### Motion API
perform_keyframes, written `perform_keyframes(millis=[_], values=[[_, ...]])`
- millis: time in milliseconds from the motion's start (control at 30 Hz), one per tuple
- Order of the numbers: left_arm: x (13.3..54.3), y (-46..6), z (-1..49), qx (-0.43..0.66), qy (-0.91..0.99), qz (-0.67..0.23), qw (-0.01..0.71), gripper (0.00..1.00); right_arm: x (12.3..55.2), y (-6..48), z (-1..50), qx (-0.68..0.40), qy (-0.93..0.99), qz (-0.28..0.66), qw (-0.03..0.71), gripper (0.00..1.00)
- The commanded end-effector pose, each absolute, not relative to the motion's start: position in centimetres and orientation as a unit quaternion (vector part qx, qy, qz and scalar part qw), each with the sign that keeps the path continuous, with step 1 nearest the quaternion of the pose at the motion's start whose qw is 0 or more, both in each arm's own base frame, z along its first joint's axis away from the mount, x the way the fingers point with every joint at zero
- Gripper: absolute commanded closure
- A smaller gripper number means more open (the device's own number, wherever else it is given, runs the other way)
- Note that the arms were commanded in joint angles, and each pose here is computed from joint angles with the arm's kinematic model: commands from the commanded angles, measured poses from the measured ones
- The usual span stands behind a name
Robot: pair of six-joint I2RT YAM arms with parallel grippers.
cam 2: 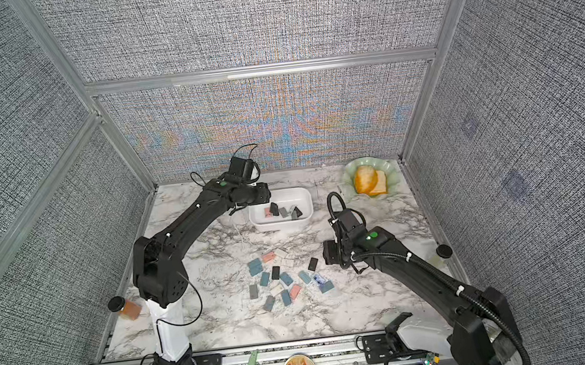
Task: Put the eraser in the storage box
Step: Pick up the eraser from the center of the board.
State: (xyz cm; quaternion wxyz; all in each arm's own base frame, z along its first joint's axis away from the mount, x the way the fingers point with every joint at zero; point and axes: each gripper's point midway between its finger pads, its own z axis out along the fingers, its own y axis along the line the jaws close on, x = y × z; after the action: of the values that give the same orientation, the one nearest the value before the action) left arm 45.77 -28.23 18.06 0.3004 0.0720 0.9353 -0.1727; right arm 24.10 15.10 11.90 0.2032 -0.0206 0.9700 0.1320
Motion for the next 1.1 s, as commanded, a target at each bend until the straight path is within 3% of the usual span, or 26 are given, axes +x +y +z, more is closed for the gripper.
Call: perform_keyframes(millis=[0,467,1067], values=[[44.9,-28.4,20.2,0.069,0.923,-0.195,0.323,0.40,22.8,15.3,10.5,0.020,0.972,0.134,0.191,0.37],[40.3,-25.8,19.9,0.050,0.924,-0.192,0.327,0.41,20.0,16.8,5.2,-0.065,0.984,0.078,0.148,0.14],[39.2,-24.9,19.3,0.036,0.929,-0.178,0.323,0.41,19.8,18.3,2.9,-0.157,0.978,0.078,0.110,0.14]])
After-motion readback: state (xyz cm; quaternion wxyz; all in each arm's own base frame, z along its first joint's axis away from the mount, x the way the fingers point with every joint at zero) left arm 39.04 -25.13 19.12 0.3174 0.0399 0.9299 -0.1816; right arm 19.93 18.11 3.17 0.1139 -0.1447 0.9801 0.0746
